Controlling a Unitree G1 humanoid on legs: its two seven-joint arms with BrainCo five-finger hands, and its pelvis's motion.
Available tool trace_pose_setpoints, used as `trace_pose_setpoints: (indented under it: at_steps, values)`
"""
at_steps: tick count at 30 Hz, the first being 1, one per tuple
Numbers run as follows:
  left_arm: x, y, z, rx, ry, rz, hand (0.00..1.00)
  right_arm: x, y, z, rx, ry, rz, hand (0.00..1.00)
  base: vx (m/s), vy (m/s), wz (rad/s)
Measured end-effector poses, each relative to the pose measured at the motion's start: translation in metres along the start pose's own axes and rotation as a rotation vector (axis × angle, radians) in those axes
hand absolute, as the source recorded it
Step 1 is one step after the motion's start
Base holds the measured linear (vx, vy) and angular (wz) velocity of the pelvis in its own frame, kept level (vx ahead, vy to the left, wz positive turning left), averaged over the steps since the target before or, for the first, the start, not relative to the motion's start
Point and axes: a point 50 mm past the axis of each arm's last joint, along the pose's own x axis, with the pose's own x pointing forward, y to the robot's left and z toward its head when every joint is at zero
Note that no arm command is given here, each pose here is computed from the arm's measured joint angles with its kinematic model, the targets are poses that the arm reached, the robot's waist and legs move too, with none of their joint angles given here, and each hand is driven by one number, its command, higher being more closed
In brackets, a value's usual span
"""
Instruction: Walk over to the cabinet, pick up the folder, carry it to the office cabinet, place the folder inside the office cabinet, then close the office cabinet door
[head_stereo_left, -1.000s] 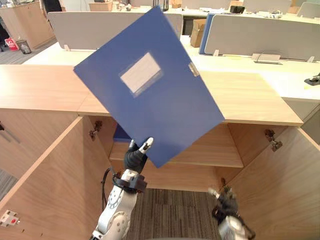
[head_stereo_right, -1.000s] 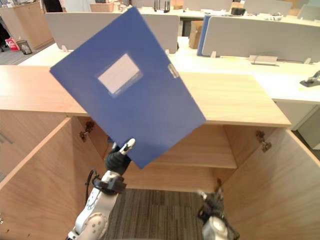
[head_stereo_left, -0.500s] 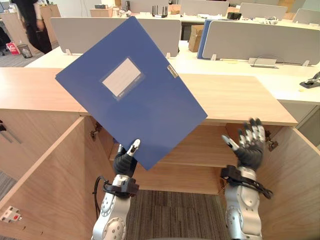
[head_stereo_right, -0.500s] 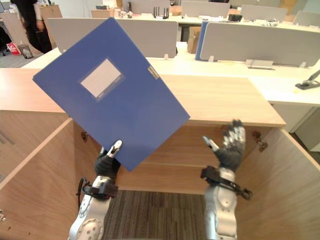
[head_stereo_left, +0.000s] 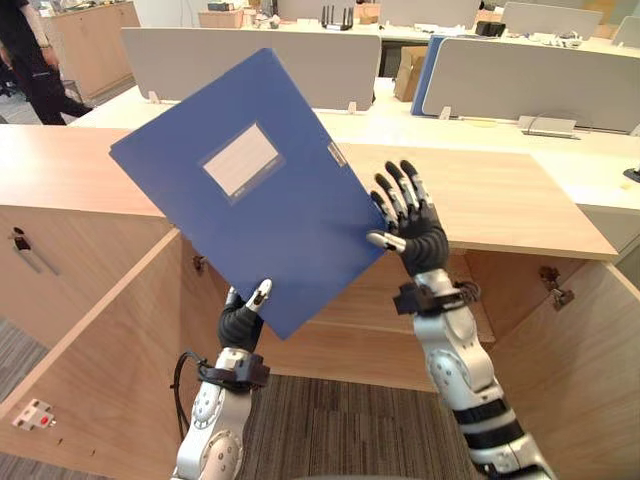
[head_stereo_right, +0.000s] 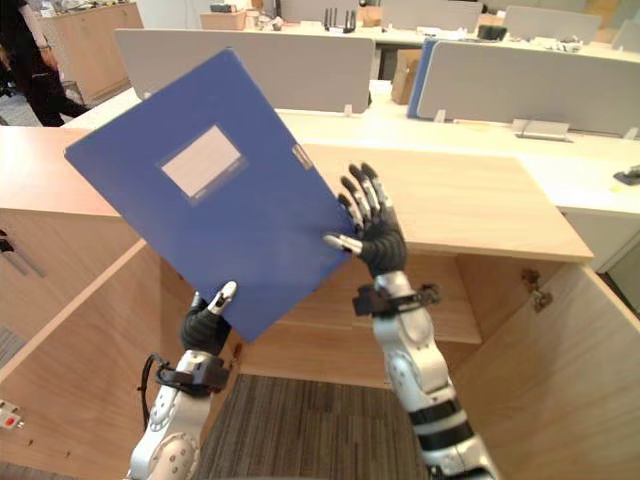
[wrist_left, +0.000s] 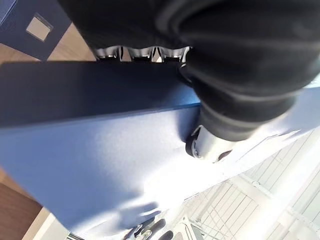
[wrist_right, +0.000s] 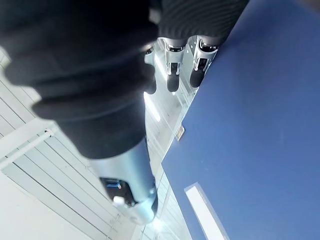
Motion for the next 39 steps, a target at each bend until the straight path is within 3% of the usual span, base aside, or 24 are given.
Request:
trace_pose_setpoints:
  at_steps: [7,16,26,39]
  values:
    - [-0.001,0.004,0.0,0.023,0.015,0.0,1.0,0.023,-0.005,0.001,-0.089,0.083,0.109,0.0,-0.02,0.013,0.1]
    - [-0.008,0.007,-0.01,0.081,0.109,-0.051,1.0,0.068,-0.006,0.003,-0.363,0.181,0.217,0.0,-0.04,-0.009,0.06]
    - [-0.013,-0.006,-0.028,0.054,0.196,-0.142,1.0,0.115,-0.002,0.017,-0.668,0.127,0.161,0.0,-0.01,-0.006,0.0]
    - [-0.023,0.009,-0.044,0.05,0.312,-0.087,1.0,0.109,-0.017,-0.027,-0.608,0.418,0.177,0.0,0.01,0.002,0.0]
